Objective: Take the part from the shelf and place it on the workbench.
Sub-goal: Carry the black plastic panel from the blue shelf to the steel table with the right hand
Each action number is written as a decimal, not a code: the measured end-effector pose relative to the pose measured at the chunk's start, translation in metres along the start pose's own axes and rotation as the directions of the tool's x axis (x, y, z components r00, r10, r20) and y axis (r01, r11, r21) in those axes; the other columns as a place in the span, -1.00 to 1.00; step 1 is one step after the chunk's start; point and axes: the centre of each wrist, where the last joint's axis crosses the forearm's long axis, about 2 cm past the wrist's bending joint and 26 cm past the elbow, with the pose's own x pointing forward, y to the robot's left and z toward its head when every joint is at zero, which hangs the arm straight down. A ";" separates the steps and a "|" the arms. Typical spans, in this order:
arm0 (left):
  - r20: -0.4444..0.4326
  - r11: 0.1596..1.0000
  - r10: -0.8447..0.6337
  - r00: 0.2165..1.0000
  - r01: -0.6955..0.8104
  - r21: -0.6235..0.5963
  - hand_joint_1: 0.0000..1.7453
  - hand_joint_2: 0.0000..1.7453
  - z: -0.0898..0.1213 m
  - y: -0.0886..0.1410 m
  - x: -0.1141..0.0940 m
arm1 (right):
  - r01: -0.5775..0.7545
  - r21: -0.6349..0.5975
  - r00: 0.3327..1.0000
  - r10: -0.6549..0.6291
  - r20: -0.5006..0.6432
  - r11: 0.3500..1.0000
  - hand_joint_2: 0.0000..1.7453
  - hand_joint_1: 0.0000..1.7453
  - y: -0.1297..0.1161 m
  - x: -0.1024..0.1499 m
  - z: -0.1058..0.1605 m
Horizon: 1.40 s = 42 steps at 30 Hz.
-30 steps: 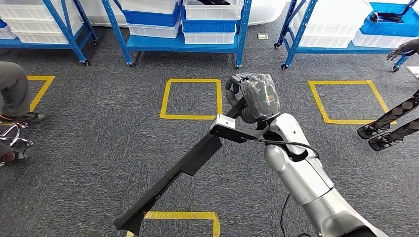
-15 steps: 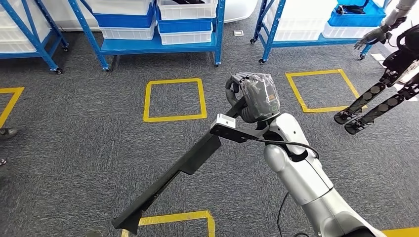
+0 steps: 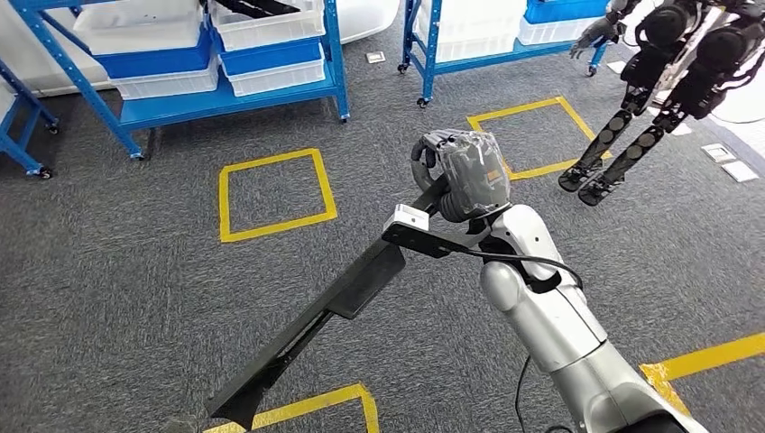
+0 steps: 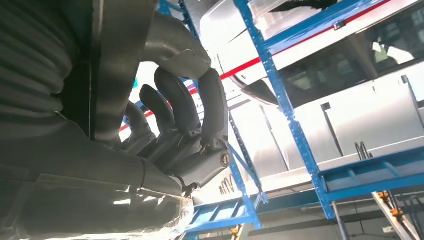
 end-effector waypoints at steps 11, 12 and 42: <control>-0.001 1.000 0.000 1.000 0.000 0.007 -1.00 1.00 0.000 0.000 0.000 | 0.007 0.007 1.000 -0.007 0.000 1.000 1.00 0.74 0.001 0.002 -0.001; 0.000 1.000 0.000 1.000 0.000 0.007 -1.00 1.00 0.000 0.000 0.000 | 0.005 0.005 1.000 -0.005 -0.001 1.000 1.00 0.74 0.000 0.001 -0.001; -0.013 0.999 0.034 0.999 -0.034 0.006 -1.00 1.00 0.001 0.001 -0.002 | 0.007 0.009 1.000 -0.007 0.008 1.000 1.00 0.74 -0.001 0.002 -0.005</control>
